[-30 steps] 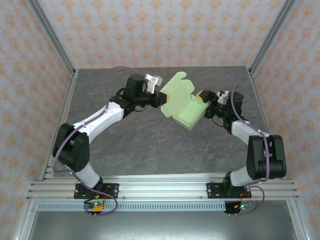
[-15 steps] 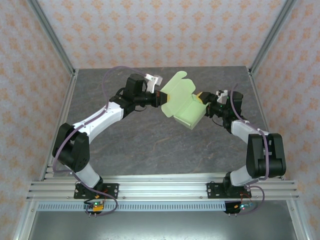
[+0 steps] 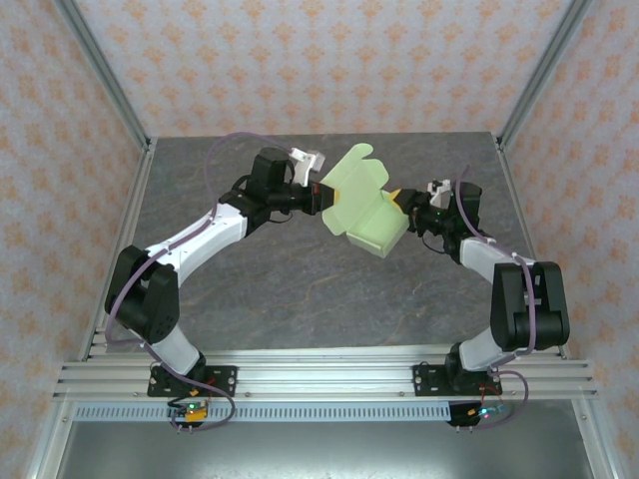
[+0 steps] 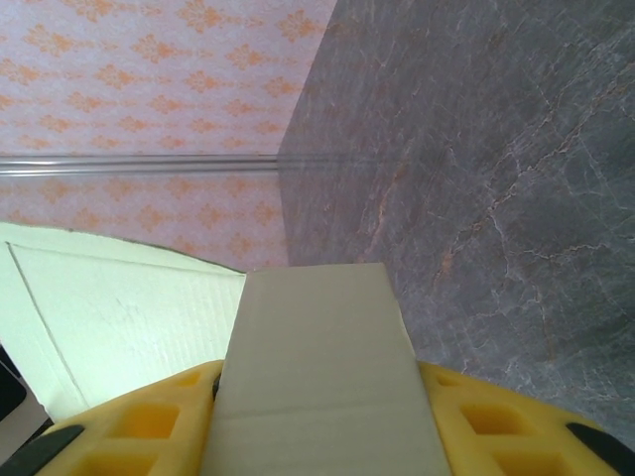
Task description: Fold the paper box
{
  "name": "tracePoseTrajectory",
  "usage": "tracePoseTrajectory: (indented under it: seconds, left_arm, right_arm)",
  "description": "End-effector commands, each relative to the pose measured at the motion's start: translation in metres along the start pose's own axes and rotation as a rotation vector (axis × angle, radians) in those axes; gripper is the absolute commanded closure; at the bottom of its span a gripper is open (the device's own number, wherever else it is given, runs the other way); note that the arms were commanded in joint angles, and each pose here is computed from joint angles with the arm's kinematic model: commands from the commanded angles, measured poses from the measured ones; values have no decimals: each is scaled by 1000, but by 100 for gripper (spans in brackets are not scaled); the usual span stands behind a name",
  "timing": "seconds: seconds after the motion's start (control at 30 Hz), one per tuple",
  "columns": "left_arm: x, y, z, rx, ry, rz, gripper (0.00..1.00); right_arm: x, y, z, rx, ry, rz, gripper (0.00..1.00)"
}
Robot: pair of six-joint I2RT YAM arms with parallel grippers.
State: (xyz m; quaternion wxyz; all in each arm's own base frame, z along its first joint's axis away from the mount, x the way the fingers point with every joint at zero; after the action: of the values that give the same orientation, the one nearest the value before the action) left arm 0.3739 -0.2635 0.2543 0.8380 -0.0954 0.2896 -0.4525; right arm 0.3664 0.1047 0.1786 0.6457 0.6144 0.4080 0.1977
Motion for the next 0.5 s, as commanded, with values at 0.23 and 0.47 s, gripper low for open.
tracePoseTrajectory:
  seconds: [0.23,0.47]
  left_arm:
    - [-10,-12,16,75,-58,4,100]
    - [-9,-13,18,70,-63,-6,100]
  right_arm:
    - [-3,19,2,-69,-29,-16,43]
    - [-4,31,9,-42,-71,36,30]
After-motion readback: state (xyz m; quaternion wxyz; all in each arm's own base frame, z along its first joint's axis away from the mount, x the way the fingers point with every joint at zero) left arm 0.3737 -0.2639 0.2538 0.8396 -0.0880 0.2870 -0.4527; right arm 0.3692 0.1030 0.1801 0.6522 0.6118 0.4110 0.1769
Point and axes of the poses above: each hand's point on the last joint's axis, 136 mm out from that joint toward the fingers, its own x axis out along the fingers, its own y axis along the line the jaws close on, z = x × y, the point moved 4 cm from there along -x, back along the fingers, and after that the axes turned 12 degrees about x, right-handed, at the moved point
